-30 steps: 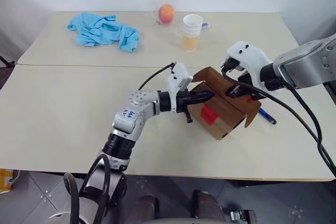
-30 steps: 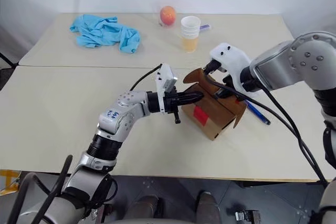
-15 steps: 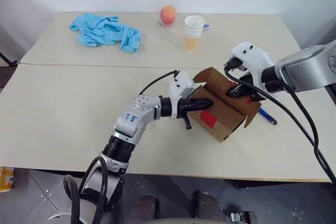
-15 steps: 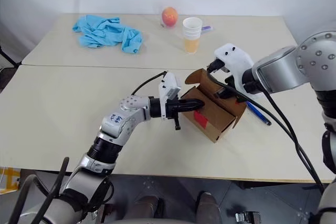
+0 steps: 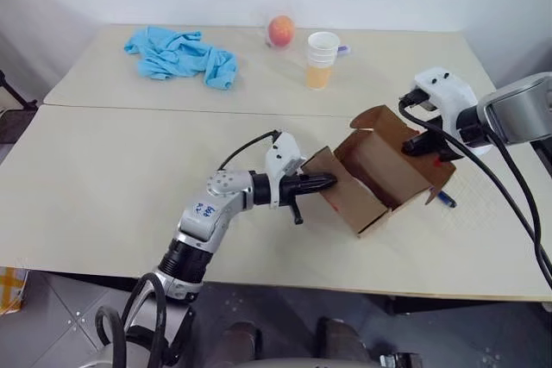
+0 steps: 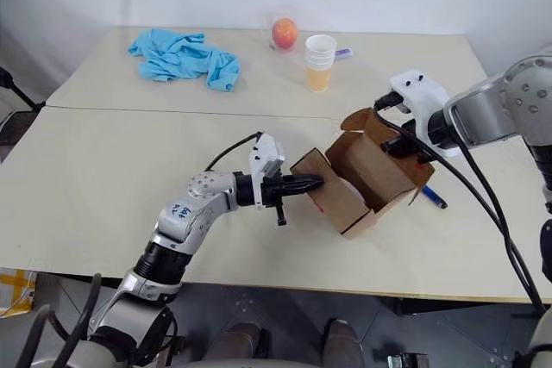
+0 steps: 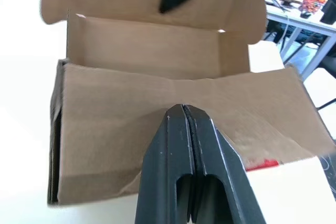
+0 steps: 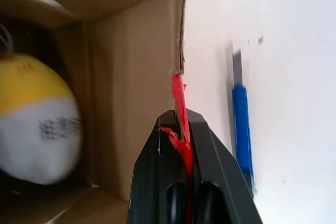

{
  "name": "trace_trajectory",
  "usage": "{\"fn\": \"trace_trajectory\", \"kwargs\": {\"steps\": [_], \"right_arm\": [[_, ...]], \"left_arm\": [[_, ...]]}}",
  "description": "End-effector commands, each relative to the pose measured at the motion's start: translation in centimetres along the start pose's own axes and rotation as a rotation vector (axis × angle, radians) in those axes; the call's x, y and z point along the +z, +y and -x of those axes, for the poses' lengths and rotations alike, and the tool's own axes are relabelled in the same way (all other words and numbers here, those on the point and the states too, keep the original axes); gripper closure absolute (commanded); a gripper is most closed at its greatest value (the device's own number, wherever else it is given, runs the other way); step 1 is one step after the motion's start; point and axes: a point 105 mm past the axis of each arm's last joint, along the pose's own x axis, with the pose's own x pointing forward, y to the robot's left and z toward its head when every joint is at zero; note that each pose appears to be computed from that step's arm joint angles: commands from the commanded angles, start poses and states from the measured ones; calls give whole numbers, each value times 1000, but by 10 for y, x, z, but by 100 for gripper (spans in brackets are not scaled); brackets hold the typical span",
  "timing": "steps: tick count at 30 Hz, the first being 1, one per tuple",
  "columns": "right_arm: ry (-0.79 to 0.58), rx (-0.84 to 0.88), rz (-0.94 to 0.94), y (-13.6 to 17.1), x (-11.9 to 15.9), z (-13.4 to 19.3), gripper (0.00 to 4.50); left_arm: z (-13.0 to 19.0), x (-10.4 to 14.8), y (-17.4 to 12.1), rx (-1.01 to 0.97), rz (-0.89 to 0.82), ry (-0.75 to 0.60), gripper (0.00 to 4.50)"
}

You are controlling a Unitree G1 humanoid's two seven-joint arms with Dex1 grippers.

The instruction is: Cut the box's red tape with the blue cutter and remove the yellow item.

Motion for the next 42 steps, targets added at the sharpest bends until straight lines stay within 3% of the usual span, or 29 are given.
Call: {"fn": "trace_trajectory", "kwargs": {"steps": [1,13,27,30,33,37,42], "right_arm": [[16,22,1,0,-4,3,448],[19,53,-33,1,-13,-7,448],[12,127,-65,18,-21,-19,448],[-22,156,-95,22,-20,-21,450],[-100,168,-109,22,-15,-14,388],[-352,221,-57,14,-14,20,261],[-591,274,232,2,-32,49,90]], "left_arm": [[11,-32,18,121,73,102,450],[41,-40,12,121,107,143,450],[44,-34,19,169,85,136,450],[53,-35,23,207,94,153,390],[64,-30,29,244,96,137,307],[105,-18,32,250,116,109,191],[170,-18,23,232,86,139,40]]}}
